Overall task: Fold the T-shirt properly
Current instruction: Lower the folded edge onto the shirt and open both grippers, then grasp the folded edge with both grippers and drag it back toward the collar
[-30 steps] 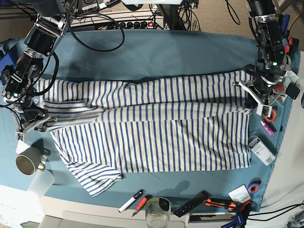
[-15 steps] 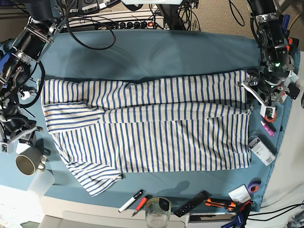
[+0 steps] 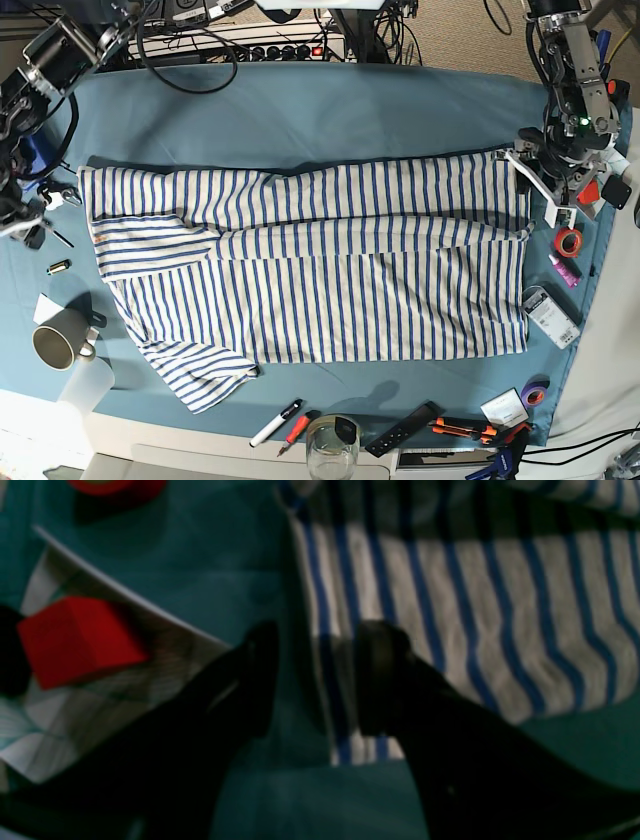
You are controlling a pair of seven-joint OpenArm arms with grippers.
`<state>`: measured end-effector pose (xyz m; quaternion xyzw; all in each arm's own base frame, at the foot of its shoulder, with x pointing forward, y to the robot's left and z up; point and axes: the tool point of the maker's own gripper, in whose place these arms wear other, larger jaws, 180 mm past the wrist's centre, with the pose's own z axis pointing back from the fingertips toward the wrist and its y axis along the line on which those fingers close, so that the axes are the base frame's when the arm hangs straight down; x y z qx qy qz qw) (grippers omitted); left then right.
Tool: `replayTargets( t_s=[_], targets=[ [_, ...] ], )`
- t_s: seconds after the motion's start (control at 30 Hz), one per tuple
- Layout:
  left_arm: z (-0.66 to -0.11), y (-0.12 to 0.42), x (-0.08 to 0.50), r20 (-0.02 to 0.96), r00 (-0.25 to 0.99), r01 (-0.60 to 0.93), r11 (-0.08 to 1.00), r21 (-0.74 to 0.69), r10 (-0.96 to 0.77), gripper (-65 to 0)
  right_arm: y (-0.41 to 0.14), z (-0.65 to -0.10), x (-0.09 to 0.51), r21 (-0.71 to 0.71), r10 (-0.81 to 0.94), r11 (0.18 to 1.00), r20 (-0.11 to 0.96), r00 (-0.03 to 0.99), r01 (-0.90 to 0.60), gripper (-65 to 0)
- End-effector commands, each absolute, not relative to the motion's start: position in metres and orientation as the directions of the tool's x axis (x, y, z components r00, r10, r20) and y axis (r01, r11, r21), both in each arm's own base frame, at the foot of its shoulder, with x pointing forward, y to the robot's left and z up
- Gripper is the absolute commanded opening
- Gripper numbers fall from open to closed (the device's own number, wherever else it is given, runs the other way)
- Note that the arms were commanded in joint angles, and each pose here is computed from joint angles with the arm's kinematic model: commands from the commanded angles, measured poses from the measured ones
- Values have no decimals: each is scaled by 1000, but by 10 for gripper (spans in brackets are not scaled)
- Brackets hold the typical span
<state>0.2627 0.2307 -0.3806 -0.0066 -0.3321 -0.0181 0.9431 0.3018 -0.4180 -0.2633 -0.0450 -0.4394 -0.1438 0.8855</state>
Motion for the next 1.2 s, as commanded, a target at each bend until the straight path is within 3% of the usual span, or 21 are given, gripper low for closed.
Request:
replayTargets(
  t_s=[0.0,0.27,0.67,1.17],
  targets=[
    [-370,235,270,658,752,39,999,14,-38,-385,-423,-247,305,24,-183,958,820,542,287,-433],
    [-403,223,252,558,829,36,993,-112,33,-385,-420,-262,294,28,-195,959,786,587,282,-433],
    [-404,217,251,551,834,48,988,-145,41,-397,-396,-294,282,103,-255,958,737,626,269,-433],
    [-402,207,250,553,832,81,979,-188,37,-397,-398,-341,259,124,-361,919,646,673,374,-433]
  ],
)
